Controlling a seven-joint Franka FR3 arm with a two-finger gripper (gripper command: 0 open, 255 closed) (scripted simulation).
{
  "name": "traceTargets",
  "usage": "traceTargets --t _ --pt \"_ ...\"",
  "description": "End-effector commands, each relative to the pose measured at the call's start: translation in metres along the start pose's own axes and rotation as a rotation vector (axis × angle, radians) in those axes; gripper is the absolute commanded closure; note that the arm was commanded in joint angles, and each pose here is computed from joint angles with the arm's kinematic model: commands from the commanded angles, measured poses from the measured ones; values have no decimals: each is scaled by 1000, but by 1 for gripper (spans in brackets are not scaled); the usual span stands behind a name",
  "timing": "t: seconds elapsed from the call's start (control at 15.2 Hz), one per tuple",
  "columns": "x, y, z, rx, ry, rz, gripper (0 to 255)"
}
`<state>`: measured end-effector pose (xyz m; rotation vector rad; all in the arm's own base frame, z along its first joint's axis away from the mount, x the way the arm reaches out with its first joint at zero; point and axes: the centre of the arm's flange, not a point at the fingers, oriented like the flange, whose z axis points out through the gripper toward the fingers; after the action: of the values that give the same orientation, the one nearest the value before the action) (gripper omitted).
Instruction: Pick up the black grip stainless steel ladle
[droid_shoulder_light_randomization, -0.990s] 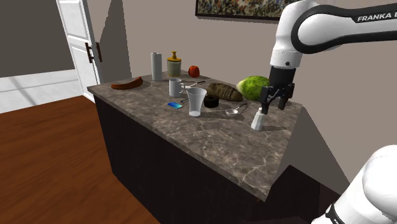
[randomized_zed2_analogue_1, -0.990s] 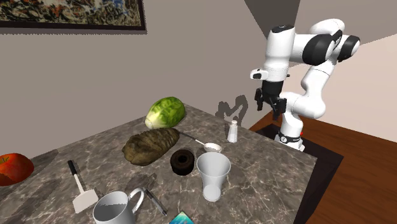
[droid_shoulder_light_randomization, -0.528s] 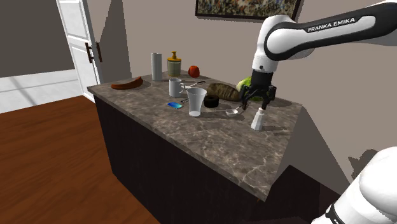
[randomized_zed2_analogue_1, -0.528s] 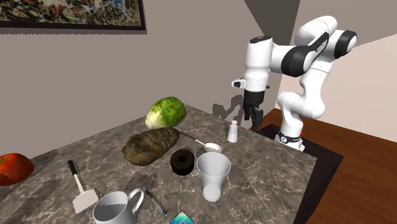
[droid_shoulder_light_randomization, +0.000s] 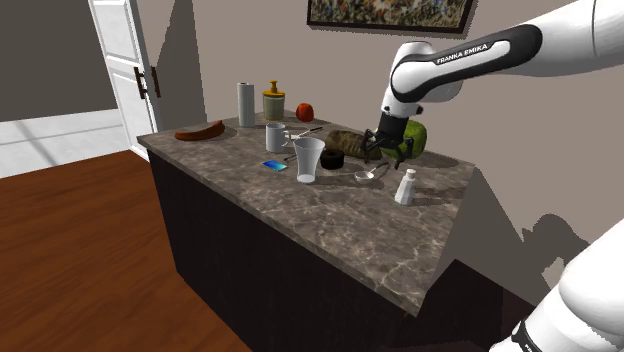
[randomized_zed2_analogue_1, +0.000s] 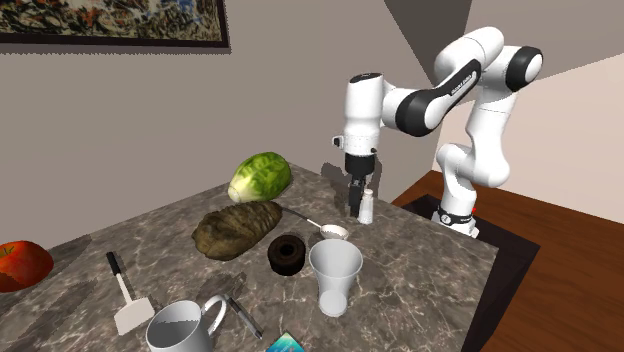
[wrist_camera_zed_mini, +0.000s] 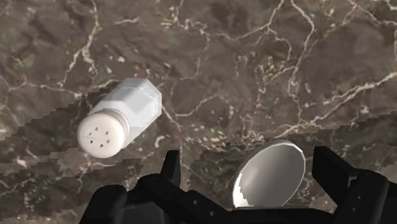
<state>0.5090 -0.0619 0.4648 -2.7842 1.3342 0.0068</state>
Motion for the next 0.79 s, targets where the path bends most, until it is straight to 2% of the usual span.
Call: traceTargets --t 0.0,0.53,0.59,0.73 --pt "25 -1 7 16 8 92 0" --pt "120 14 35 75 37 440 0" --pt "128 16 37 80 40 470 0" --pt "128 17 48 80 40 470 0"
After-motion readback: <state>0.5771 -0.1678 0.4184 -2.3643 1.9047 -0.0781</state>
